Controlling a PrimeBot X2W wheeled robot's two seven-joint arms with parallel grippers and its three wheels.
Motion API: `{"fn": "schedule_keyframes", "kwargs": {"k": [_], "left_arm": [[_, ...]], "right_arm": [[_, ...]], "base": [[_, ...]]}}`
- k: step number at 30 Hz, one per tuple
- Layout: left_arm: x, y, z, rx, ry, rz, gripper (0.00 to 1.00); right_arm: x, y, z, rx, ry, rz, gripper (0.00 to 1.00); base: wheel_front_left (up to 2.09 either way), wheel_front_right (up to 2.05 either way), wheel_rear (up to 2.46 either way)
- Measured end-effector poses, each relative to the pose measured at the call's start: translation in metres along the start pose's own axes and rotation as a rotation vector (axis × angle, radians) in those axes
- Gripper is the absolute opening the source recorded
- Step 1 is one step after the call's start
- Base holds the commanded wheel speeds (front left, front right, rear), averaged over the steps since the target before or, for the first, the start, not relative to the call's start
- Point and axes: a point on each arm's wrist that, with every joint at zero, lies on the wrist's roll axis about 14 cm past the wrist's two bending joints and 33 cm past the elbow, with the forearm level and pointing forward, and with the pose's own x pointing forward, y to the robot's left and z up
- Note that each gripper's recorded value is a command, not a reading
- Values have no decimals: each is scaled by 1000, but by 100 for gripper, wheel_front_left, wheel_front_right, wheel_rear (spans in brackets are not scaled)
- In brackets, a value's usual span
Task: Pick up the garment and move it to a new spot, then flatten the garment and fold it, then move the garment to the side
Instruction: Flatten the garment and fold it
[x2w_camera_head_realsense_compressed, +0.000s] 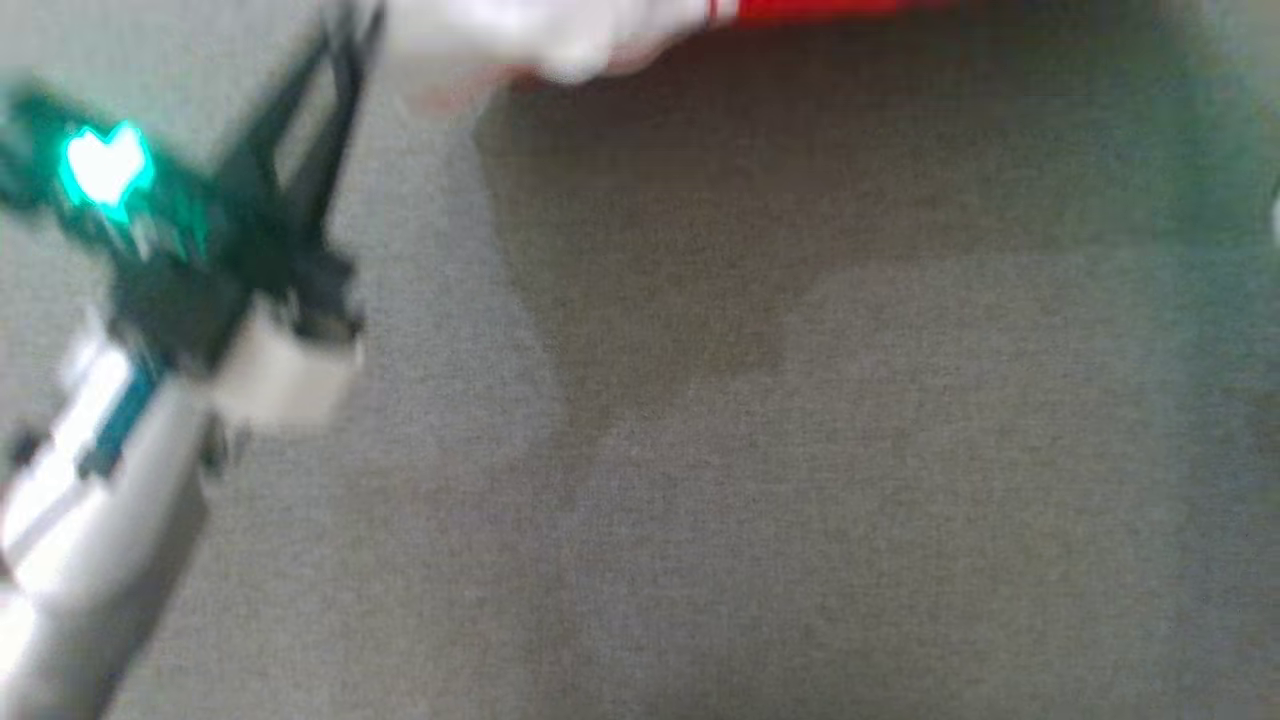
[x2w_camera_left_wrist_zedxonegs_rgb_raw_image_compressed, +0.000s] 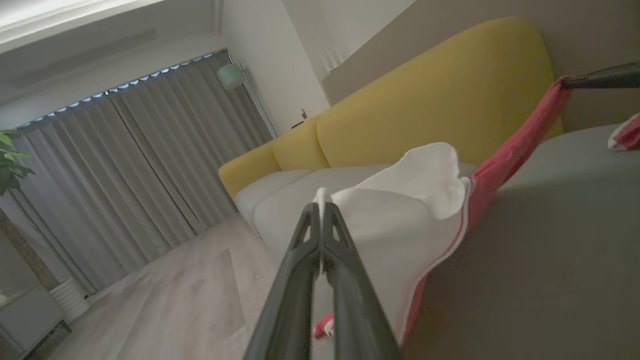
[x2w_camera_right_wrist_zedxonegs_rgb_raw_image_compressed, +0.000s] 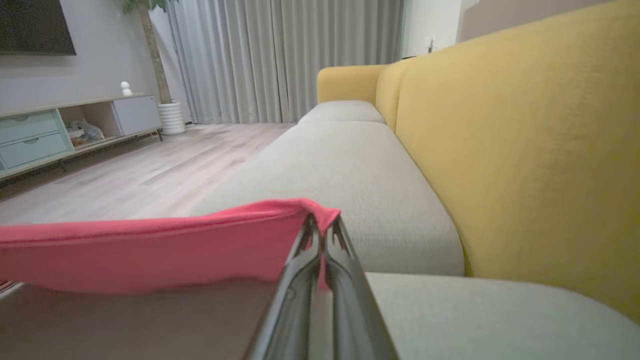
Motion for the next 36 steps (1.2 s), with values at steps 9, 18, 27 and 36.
{"fn": "schedule_keyframes", "kwargs": {"k": [9, 18, 27, 36], "left_arm": [[-110, -65, -25, -149, 206, -13, 0], [-151, -108, -34, -264, 305, -46, 0], [-112, -90, -38, -161, 244, -98, 0], [-27, -59, -40, -21, 144, -155, 0]], "right_arm": [[-124, 1, -33, 56, 97, -65, 0], [-190, 7, -60, 65, 211, -114, 0], [-163, 9, -60, 65, 212, -113, 0], [-111, 5, -72, 44, 248, -88, 0]], "base": [[0, 0, 0], [0, 0, 0], [0, 0, 0], [0, 0, 0]]}}
